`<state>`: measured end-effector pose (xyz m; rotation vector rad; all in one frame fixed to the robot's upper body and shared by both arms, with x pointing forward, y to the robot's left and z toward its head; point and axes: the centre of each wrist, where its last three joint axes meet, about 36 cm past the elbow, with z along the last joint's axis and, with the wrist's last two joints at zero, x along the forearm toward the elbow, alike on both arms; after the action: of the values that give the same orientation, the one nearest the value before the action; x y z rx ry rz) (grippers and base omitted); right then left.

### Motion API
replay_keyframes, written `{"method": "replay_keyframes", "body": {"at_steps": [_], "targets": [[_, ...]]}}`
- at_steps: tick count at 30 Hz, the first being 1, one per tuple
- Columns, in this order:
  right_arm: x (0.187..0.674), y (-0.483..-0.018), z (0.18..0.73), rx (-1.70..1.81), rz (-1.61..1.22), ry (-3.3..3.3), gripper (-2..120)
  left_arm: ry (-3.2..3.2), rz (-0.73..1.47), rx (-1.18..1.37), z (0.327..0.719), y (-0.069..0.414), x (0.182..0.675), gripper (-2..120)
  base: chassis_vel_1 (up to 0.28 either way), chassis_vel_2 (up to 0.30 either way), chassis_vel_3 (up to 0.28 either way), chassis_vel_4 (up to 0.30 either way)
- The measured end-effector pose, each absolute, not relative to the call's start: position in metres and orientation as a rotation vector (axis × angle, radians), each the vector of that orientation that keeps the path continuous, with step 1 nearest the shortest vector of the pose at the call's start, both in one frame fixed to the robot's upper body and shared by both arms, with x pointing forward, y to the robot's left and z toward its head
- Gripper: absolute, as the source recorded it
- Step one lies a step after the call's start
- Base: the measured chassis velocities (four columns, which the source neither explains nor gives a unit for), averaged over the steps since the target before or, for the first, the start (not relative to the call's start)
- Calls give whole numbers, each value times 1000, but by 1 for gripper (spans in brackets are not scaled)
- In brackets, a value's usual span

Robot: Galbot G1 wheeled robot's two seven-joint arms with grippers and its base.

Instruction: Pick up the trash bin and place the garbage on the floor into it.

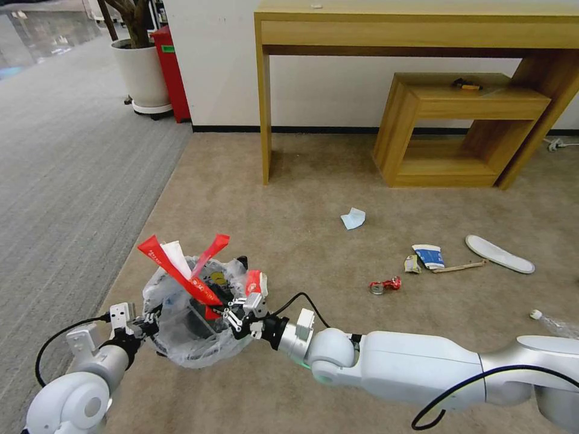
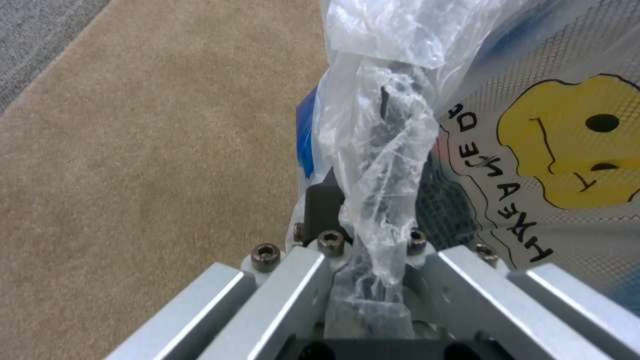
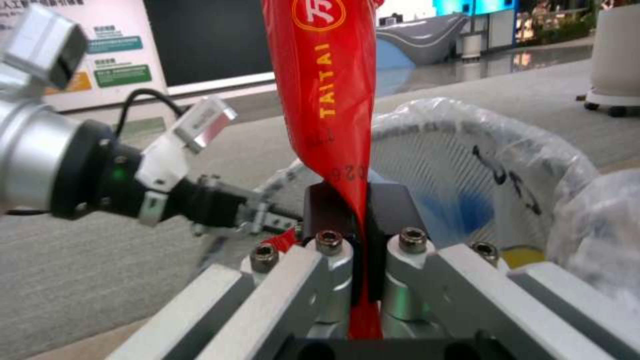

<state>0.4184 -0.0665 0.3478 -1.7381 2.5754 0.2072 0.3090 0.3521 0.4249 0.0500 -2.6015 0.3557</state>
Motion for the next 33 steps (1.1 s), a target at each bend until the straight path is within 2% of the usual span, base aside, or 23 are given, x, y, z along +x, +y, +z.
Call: {"method": "replay_keyframes", "body": {"at_steps": [17,28,29,30,32,33], "targets": [[435,-64,389,-1865,44,2578,0,-2618,296,37,426,353,305,0,0,0,0,0],[430,-66,387,-1924,-19,2575,0,-2625,299,30,430,352,302,0,0,0,0,0],[430,-66,387,-1924,-20,2575,0,-2627,299,31,430,352,302,0,0,0,0,0],[429,-67,386,-1925,-24,2575,7,-2627,300,32,430,352,302,0,0,0,0,0],[429,-68,386,-1924,-28,2577,8,-2626,300,32,430,352,302,0,0,0,0,0],[429,-70,385,-1919,-30,2578,15,-2625,300,32,430,352,301,0,0,0,0,0]]}}
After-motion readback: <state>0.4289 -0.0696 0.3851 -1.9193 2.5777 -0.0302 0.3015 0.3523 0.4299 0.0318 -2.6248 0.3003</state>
